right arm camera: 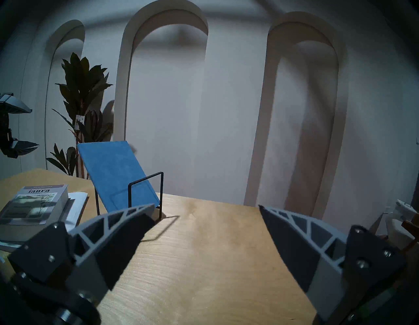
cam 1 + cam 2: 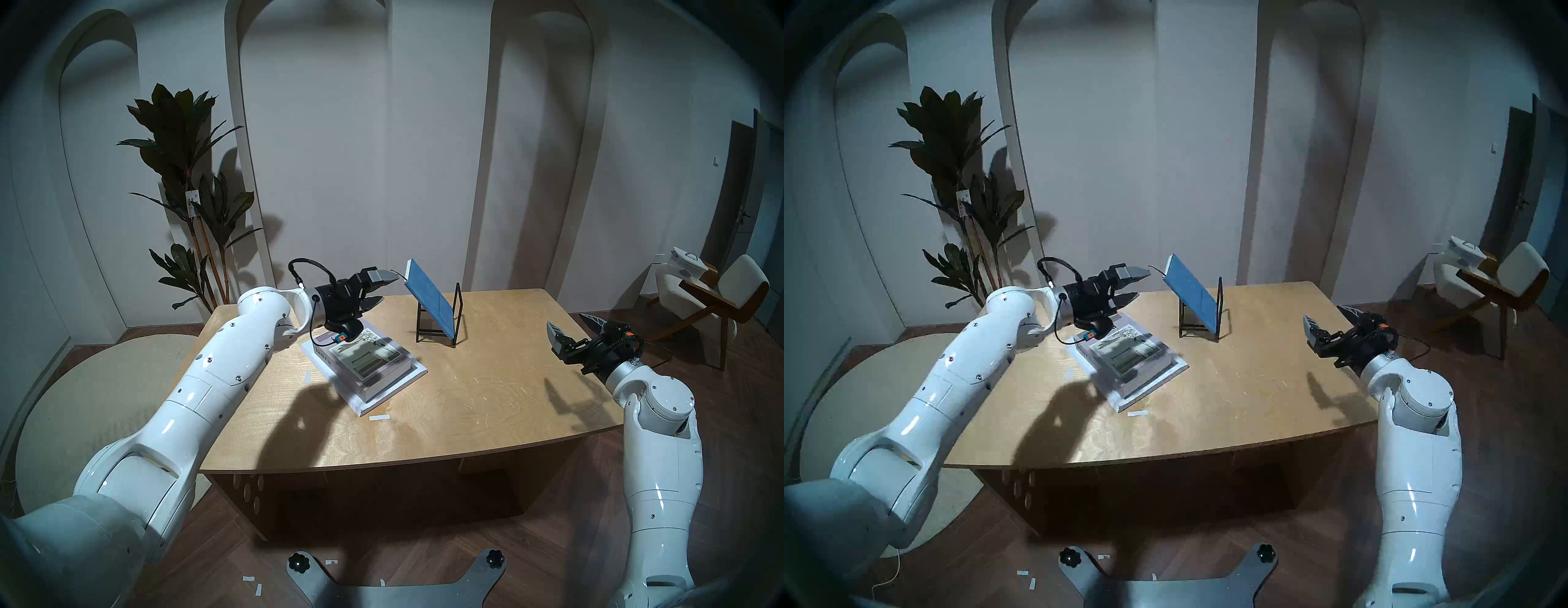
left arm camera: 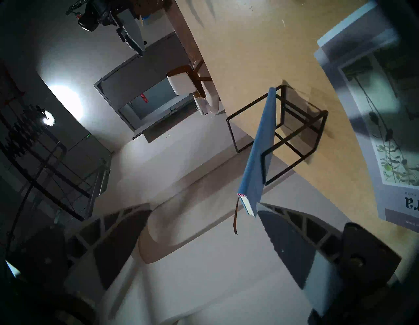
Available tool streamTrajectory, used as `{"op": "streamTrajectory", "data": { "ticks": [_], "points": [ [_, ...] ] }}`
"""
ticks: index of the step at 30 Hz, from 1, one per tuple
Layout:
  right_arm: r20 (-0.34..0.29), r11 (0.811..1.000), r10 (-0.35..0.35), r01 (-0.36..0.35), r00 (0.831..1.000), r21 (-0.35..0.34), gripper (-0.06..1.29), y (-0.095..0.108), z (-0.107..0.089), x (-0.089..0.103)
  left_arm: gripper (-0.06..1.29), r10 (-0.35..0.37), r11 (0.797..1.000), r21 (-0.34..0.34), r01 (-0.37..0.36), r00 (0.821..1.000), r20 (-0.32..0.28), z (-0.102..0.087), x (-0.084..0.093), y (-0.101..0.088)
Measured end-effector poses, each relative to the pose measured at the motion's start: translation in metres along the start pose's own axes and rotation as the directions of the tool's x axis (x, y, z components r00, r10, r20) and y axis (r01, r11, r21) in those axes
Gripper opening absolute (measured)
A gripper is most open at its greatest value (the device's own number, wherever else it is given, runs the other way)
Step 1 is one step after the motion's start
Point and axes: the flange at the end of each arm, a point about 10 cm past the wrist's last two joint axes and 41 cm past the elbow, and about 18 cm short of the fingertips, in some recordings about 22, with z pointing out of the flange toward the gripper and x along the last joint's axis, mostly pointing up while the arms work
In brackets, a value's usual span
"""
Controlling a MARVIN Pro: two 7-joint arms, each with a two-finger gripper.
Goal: Stack the books into one stack
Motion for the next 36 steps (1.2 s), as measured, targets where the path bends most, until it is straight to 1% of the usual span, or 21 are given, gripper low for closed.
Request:
{"op": "streamTrajectory", "data": {
  "ticks": [5, 11, 14, 16, 22, 28, 31, 36],
  "points": [
    [0.000, 1.000, -0.003, 0.003, 1.000, -0.003, 1.23, 0.000, 0.002, -0.001, 1.23, -0.020, 0.998, -0.060, 0.018, 0.999, -0.034, 0.014, 0.003, 0.008],
    [-0.004, 1.000, -0.008, 0.008, 1.000, -0.009, 1.23, 0.002, 0.004, -0.001, 1.23, -0.029, 0.990, -0.139, 0.013, 0.993, -0.112, 0.040, 0.018, 0.018],
    [-0.005, 1.000, -0.009, 0.009, 1.000, -0.010, 1.23, 0.002, 0.005, 0.000, 1.23, -0.030, 0.989, -0.149, 0.011, 0.991, -0.127, 0.047, 0.021, 0.018],
    [-0.006, 1.000, -0.010, 0.010, 1.000, -0.012, 1.23, 0.003, 0.005, 0.000, 1.23, -0.031, 0.989, -0.149, 0.011, 0.990, -0.136, 0.055, 0.024, 0.016],
    [-0.009, 1.000, -0.011, 0.011, 1.000, -0.016, 1.23, 0.004, 0.005, 0.000, 1.23, -0.042, 0.990, -0.138, 0.024, 0.991, -0.128, 0.071, 0.023, 0.010],
    [-0.011, 1.000, -0.012, 0.012, 1.000, -0.016, 1.23, 0.004, 0.006, 0.000, 1.23, -0.083, 0.988, -0.143, 0.067, 0.990, -0.111, 0.086, 0.020, 0.008],
    [-0.012, 1.000, -0.013, 0.012, 1.000, -0.016, 1.23, 0.004, 0.006, 0.000, 1.23, -0.087, 0.985, -0.160, 0.069, 0.990, -0.108, 0.092, 0.020, 0.008],
    [-0.014, 1.000, -0.014, 0.013, 1.000, -0.016, 1.23, 0.004, 0.006, 0.000, 1.23, -0.069, 0.971, -0.234, 0.043, 0.992, -0.104, 0.104, 0.024, 0.015]
  ]
}}
